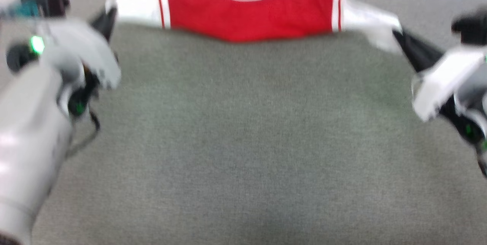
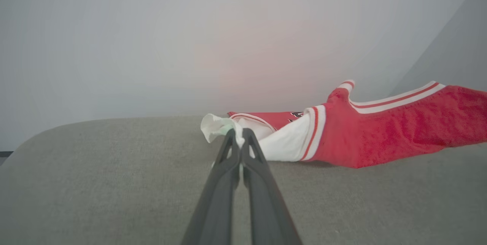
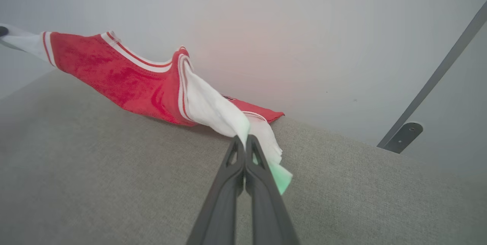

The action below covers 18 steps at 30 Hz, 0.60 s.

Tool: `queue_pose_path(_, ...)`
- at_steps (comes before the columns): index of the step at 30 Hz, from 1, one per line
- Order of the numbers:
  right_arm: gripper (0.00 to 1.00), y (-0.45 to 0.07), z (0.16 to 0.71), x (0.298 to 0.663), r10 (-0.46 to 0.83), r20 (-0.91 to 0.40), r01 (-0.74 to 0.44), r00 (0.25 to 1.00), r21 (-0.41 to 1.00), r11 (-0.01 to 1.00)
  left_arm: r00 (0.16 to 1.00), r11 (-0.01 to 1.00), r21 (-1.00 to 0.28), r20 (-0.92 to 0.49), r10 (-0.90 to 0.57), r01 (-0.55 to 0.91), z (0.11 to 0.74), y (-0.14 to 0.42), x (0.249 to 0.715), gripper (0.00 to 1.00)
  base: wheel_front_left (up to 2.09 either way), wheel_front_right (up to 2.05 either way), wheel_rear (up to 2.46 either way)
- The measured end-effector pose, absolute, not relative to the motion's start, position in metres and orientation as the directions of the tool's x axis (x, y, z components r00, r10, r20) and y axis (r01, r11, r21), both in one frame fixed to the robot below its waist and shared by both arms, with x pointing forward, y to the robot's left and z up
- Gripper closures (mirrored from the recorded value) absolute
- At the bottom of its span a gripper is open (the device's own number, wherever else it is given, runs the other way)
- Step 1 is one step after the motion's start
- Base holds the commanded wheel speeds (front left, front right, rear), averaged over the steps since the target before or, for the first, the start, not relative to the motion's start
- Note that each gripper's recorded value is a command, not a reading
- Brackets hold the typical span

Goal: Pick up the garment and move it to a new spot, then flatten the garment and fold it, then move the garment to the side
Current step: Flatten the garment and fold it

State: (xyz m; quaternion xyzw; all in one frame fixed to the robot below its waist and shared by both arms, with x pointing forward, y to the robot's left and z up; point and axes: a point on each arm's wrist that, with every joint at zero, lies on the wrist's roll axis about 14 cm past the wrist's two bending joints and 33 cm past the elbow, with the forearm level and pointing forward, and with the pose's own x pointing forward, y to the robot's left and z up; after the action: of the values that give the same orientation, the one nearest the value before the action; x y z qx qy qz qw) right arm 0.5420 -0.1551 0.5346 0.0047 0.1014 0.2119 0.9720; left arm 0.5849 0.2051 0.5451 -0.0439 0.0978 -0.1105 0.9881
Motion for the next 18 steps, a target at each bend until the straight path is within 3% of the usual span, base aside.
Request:
queue_pose_path(7,1.0,-0.169,0.511,0.477,0.425,-0.284,-0.411,0.859,0.11,0.905,0.955,0.977,-0.161,-0.238,-0.176,0.14,0.511,0.228,0.513,1.0,0.0,0.0,0.0)
queue_pose_path(18,1.0,-0.191,0.445,0.403,0.388,-0.468,-0.32,0.794,0.221,0.921,0.906,0.961,-0.272,-0.391,-0.165,0.058,0.448,0.218,0.414,1.0,0.0,0.0,0.0)
